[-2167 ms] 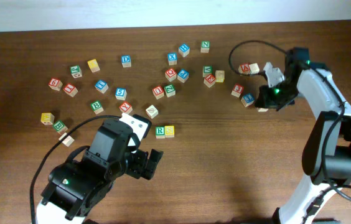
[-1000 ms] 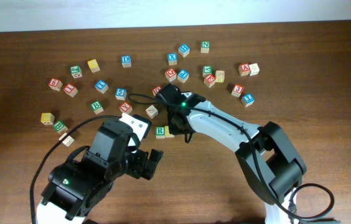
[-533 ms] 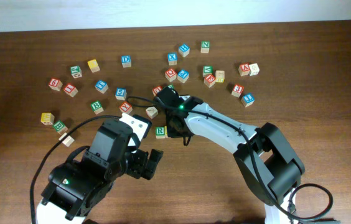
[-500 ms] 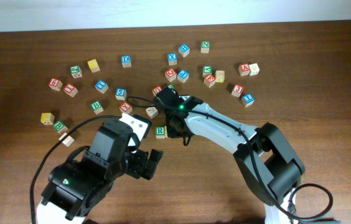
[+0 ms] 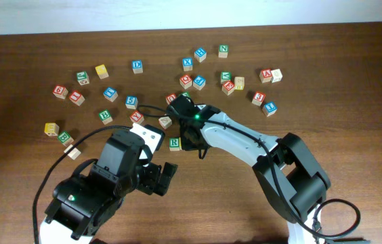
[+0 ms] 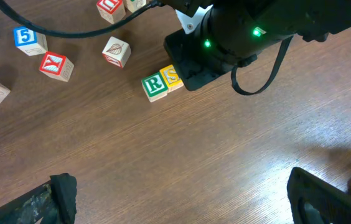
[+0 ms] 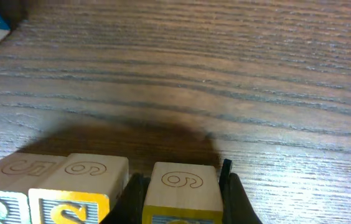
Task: Spell out RSS
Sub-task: 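Carry the second S block and place it right of the first S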
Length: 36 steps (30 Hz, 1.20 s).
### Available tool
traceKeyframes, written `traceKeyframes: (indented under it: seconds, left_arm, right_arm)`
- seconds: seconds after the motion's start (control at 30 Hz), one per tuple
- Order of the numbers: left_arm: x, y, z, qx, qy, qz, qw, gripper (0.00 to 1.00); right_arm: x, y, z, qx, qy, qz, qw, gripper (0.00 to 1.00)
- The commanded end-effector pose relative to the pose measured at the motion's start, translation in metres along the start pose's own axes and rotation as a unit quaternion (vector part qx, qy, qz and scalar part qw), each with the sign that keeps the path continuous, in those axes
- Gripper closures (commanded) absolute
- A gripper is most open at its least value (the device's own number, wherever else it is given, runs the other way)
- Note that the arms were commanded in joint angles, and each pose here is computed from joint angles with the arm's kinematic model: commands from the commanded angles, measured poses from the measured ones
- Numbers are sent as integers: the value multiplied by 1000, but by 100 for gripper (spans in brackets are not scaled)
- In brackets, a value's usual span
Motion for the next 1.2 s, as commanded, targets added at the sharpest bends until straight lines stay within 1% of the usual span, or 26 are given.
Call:
traceKeyframes:
  seconds: [0.0, 0.17, 0.2, 0.27, 0.43, 0.5, 0.53, 1.17]
  left_arm:
    - [1, -1, 0, -7, -2, 4, 1000, 1]
    - [1, -1, 0, -7, -2, 4, 1000, 1]
    - [1, -1, 0, -7, -2, 4, 1000, 1]
    - [1, -1, 0, -7, -2, 4, 1000, 1]
    - [1, -1, 0, -7, -2, 4, 1000, 1]
    - [1, -1, 0, -7, -2, 4, 1000, 1]
    - [1, -1, 0, -7, -2, 4, 1000, 1]
    - [1, -1, 0, -7, -2, 4, 1000, 1]
  right_arm:
    - [-7, 2, 4, 0, 4, 3, 1000, 90]
    - [-7, 2, 4, 0, 4, 3, 1000, 89]
    - [-7, 2, 4, 0, 4, 4, 1000, 84]
    - [-7, 2, 4, 0, 4, 3, 1000, 77]
    - [-7, 2, 4, 0, 4, 4, 1000, 76]
    - [-7, 2, 4, 0, 4, 4, 1000, 75]
    - [-7, 2, 4, 0, 4, 3, 1000, 72]
    - [-7, 2, -3, -3, -13, 3, 1000, 72]
Point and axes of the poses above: each gripper's point midway between its finger pads, its own x axis back along the fingers, its own y axis along the line the jaws close on, z = x × y, the point moved 4 cm from there along x, back along the fingers, and after that the axes turned 2 degrees about -x, right-handed, at the moved point
